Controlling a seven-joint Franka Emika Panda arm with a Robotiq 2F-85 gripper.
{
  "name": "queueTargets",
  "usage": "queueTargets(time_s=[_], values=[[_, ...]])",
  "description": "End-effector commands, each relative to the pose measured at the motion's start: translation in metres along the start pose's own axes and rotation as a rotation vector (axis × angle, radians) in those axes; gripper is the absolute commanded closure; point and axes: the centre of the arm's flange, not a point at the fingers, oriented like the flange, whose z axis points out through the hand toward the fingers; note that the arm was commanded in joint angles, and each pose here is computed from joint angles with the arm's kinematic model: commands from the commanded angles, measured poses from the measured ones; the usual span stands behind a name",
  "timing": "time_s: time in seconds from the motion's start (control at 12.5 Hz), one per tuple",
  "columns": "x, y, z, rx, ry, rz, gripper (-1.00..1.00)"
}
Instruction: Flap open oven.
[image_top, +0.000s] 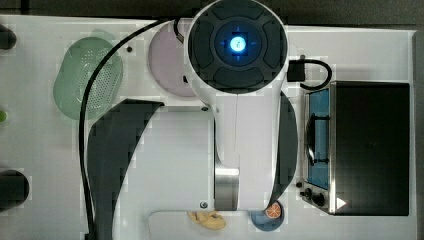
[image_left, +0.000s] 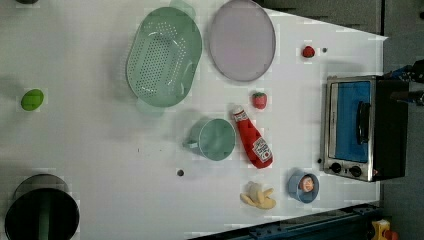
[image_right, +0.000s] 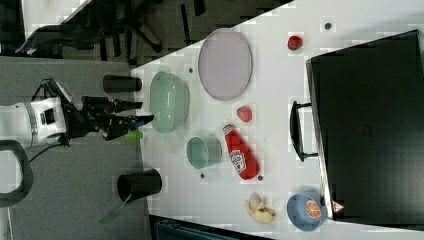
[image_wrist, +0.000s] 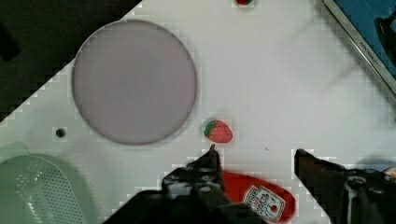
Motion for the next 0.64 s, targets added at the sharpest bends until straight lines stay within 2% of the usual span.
queueTargets(time_s=[0.08,0.24,0.48,0.56,0.64], values=[[-0.0750,0.1228,-0.0654,-0.008,-0.066,0.261,-0.59],[-0.0749,0.1227,-0.0654,-0.008,-0.066,0.261,-0.99],[-0.0750,0.1228,-0.0654,-0.008,-0.066,0.261,-1.00],[-0.0750,0.1228,-0.0655,-0.007,-0.065,0.261,-0.89],[-0.0750,0.1227,-0.0653,-0.008,-0.066,0.261,-0.65]])
